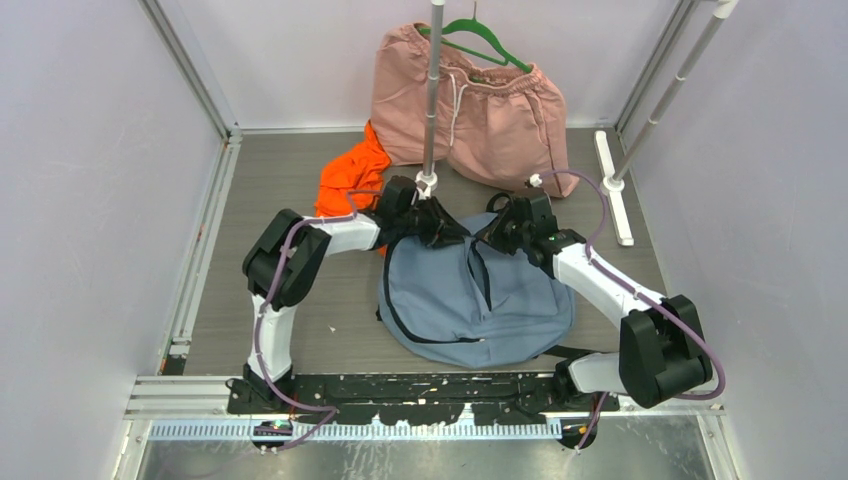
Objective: Pack the student bag
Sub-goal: Zip the student bag at the center of the board.
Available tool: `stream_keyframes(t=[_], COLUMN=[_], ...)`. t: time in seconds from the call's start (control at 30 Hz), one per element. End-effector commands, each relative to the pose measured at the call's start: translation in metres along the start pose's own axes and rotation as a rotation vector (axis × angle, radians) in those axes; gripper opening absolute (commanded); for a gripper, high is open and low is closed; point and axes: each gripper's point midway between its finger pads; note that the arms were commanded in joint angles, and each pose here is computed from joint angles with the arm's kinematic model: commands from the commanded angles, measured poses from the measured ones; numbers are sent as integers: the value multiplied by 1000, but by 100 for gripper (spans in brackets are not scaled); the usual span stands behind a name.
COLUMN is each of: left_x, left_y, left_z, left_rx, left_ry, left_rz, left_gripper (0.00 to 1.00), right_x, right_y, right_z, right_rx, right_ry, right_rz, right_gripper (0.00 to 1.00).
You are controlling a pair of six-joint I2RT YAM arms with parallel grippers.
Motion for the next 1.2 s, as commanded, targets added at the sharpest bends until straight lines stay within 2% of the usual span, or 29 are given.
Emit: stream_keyframes(t=[0.0,0.07,0.17,0.2,0.83,1.07,1.17], left_x=[-8,-11,-15,-16,-8,-6,-3], left_y=[7,7,6,6,20,32,39], left_z=[-19,-16,-16,-17,-28,-31,-32], left_rx=[-34,-30,-21,-20,-18,-15,-12], left_ry=[-60,-53,-62,-68,-66,-73,-72], left_rz=[5,9,16,17,-81,-101,-115], left_gripper=[28,21,3,0,0,0,0], right_x=[7,7,8,9,51,79,89], right_y=[4,4,3,2,-51,-59,-70], right_z=[14,15,15,14,-17,-24,-31], right_rx=[21,24,26,28,88,97,136], right_ry=[60,62,60,55,-5,-7,-10], right_rz=[-10,-9,-3,1,158,163,214], right_gripper=[1,1,1,1,1,1,1])
Point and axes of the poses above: each gripper's point midway between its finger pads, its own x axis back along the fingers, its own z axis along the line the jaws close on, y = z × x, and after that the axes turned 5 degrees about -x, right-handed
